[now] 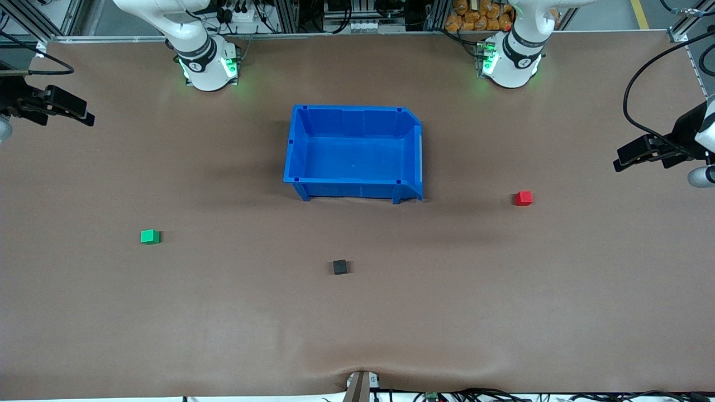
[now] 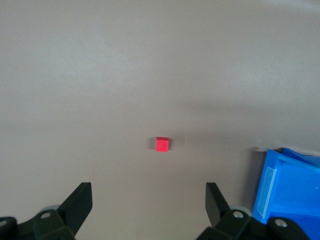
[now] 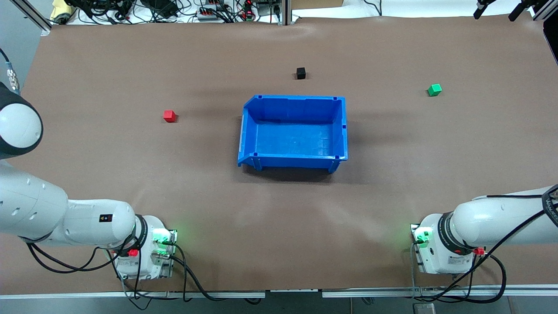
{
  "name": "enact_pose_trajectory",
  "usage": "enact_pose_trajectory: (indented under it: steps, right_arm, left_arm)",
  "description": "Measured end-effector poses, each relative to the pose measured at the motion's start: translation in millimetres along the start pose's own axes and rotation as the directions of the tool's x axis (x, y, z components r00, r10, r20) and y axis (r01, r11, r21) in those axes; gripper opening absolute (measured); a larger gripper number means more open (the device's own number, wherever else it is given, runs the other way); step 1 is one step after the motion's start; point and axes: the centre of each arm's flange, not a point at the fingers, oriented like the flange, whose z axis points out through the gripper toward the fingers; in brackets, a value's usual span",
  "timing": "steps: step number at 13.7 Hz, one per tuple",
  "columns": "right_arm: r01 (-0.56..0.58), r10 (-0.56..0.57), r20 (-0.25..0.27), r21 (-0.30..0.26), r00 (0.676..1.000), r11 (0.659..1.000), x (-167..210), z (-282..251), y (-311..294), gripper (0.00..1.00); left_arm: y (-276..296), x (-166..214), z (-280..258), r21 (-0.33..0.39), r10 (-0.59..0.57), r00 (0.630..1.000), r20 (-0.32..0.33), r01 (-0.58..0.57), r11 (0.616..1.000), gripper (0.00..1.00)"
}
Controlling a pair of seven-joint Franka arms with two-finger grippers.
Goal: Attach green and red cubes to black cube
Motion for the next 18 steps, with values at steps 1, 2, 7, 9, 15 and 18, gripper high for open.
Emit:
enact_pose_trajectory:
  steps: [1, 2, 7, 9, 15, 18]
  right_arm:
    - [0.0, 0.0, 0.001, 0.0, 1.0, 1.0, -0.1, 0.1, -0.2, 1.0]
    - [0.0, 0.0, 0.002, 0.0, 1.0, 1.0, -0.2, 0.2, -0.2, 1.0]
    - [0.002, -0.002, 0.003, 0.0, 1.0, 1.0, -0.3, 0.3, -0.3, 1.0]
    - [0.005, -0.005, 0.003, -0.001, 1.0, 1.0, 0.0, 0.7, -2.0, 1.0]
    - [0.016, -0.016, 0.006, -0.003, 1.0, 1.0, 1.8, 3.7, -8.2, 1.0]
    - [0.015, -0.015, 0.005, -0.003, 1.0, 1.0, 2.3, 3.9, -7.8, 1.0]
  left_arm:
    - [-0.5, 0.0, 0.0, 0.0, -0.001, 1.0, 0.0, 0.001, 1.0, 1.0]
    - [-1.2, 0.1, 0.0, 0.0, -0.002, 1.0, 0.0, 0.002, 1.0, 1.0]
    - [-2.8, 1.5, 2.9, 0.0, -0.005, 1.0, 0.005, 0.005, 1.0, 1.0]
    - [-3.7, 3.0, 6.0, 0.001, -0.007, 1.0, 0.01, 0.007, 1.0, 1.0]
    - [-25.6, 18.0, 38.6, 0.004, -0.045, 0.997, 0.065, 0.045, 0.999, 1.0]
    - [-26.4, 26.7, 60.7, 0.006, -0.047, 0.994, 0.098, 0.046, 0.999, 1.0]
